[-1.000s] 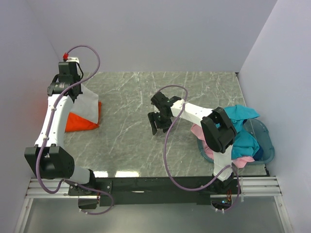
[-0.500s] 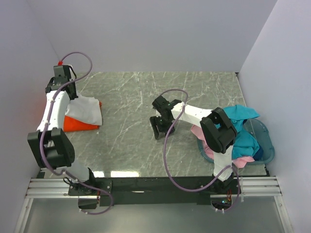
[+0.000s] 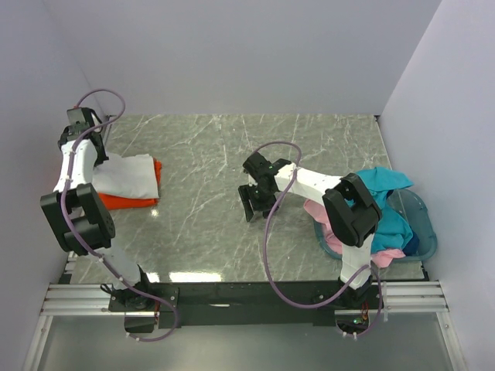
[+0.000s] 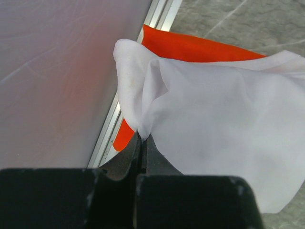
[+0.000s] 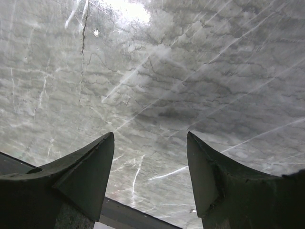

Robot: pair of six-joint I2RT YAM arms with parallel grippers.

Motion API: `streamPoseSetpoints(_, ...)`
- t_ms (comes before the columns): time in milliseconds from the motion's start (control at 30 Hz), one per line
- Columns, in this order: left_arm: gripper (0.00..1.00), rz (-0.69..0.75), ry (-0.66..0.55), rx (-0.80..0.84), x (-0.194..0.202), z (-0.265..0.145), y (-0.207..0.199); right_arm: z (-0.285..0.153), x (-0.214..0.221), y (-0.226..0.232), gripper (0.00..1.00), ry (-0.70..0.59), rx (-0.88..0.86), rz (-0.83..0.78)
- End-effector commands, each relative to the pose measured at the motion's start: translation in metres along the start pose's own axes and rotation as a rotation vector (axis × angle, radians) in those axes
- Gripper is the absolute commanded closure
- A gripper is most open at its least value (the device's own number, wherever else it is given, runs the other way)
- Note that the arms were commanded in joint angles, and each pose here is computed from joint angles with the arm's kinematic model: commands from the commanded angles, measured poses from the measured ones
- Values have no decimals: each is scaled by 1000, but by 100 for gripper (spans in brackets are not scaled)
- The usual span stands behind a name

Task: Fold and stack the t-shirts
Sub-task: Neatly place the folded tshirt to the corner, then reset both grippers

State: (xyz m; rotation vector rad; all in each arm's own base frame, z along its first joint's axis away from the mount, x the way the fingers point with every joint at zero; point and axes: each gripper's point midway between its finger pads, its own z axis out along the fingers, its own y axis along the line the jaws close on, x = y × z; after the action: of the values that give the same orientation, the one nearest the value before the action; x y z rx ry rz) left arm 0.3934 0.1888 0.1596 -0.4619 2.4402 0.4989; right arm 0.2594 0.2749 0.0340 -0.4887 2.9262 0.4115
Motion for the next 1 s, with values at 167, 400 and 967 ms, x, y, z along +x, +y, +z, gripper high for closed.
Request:
streamPoseSetpoints(167,91,-53,-18,-48,-17,14,15,-11,-8,10,31,-27,-23,-42)
streamPoseSetpoints(400,26,-156,-11,-149,-23,7,32,-21,-14,12,30,-59,-21,-48)
streamPoseSetpoints(967,15,-223,-268,286,-51,-102,-107,-55,-21,2,30,-257,8,8)
